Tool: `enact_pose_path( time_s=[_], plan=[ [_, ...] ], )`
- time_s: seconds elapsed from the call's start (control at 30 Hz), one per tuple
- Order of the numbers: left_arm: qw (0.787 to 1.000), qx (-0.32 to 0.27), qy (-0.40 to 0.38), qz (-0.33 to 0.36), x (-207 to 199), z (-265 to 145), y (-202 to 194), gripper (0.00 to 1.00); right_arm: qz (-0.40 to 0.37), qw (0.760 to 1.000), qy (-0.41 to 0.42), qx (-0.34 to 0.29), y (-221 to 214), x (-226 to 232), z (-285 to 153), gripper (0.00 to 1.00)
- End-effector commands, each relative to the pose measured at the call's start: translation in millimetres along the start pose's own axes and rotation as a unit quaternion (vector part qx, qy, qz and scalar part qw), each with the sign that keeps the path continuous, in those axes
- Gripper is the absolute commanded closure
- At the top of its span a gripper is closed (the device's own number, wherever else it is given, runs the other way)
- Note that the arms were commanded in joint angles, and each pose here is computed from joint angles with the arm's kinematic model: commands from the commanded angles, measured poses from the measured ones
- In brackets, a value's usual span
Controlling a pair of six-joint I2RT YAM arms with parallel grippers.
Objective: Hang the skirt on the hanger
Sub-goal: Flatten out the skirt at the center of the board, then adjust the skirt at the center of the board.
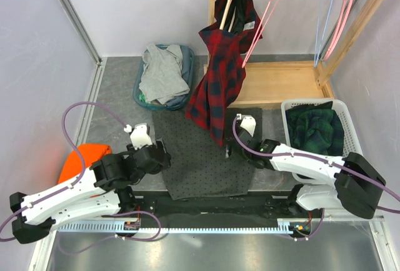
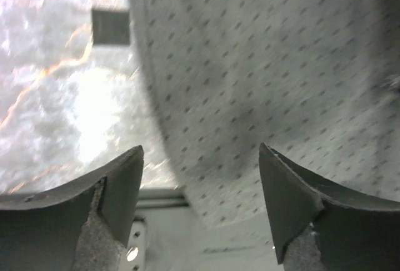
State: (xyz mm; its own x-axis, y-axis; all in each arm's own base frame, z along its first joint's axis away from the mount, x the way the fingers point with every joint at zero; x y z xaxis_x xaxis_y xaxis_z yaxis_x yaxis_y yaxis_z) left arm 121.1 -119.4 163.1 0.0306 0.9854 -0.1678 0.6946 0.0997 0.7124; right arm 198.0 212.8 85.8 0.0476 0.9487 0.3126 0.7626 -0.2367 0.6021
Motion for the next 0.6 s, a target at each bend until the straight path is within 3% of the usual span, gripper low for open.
enact_pose_path(
  time_s=[0.0, 0.03, 0.07, 0.17, 0.4, 0.57],
  plan=[
    [0.995, -0.089, -0.051, -0.015, -41.8, 3.1, 45.3, 0.16, 0.027, 0.999, -0.037, -0.011, -2.9, -8.2, 10.4, 0.44],
    [0.994, -0.095, -0.049, -0.011, -46.0, 7.3, 47.4, 0.15, 0.031, 0.998, -0.055, -0.003, -8.9, -14.0, 14.3, 0.49],
    [0.992, -0.107, -0.063, -0.012, -57.1, 10.5, 54.1, 0.14, 0.031, 0.997, -0.063, 0.000, -12.0, -17.8, 15.5, 0.61],
    [0.994, -0.077, -0.072, 0.019, -72.9, 32.2, 51.2, 0.14, 0.040, 0.995, -0.095, 0.007, -22.5, -33.3, 19.2, 0.79],
    [0.997, 0.011, -0.077, 0.008, -70.5, 110.8, 42.3, 0.16, 0.039, 0.986, -0.164, -0.003, -29.9, -66.6, 21.1, 0.98],
    [0.996, 0.065, -0.058, 0.021, -65.2, 153.1, 21.9, 0.18, 0.041, 0.985, -0.167, -0.012, -23.7, -67.7, 21.3, 1.00]
  ],
)
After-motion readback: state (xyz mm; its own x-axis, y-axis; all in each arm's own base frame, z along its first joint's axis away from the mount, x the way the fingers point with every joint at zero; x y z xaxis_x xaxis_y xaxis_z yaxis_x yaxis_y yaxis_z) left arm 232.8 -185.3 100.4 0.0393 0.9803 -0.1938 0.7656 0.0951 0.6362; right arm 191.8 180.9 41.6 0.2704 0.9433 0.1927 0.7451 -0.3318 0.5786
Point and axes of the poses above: each gripper's point midway between its finger pads, its own z axis out along the fingers, its own x axis along the line the jaws close on, y = z × x, the point moved 3 cm from there along -z, back along the fingers, and after that the axes turned 8 degrees about z, right-handed, at the moved point
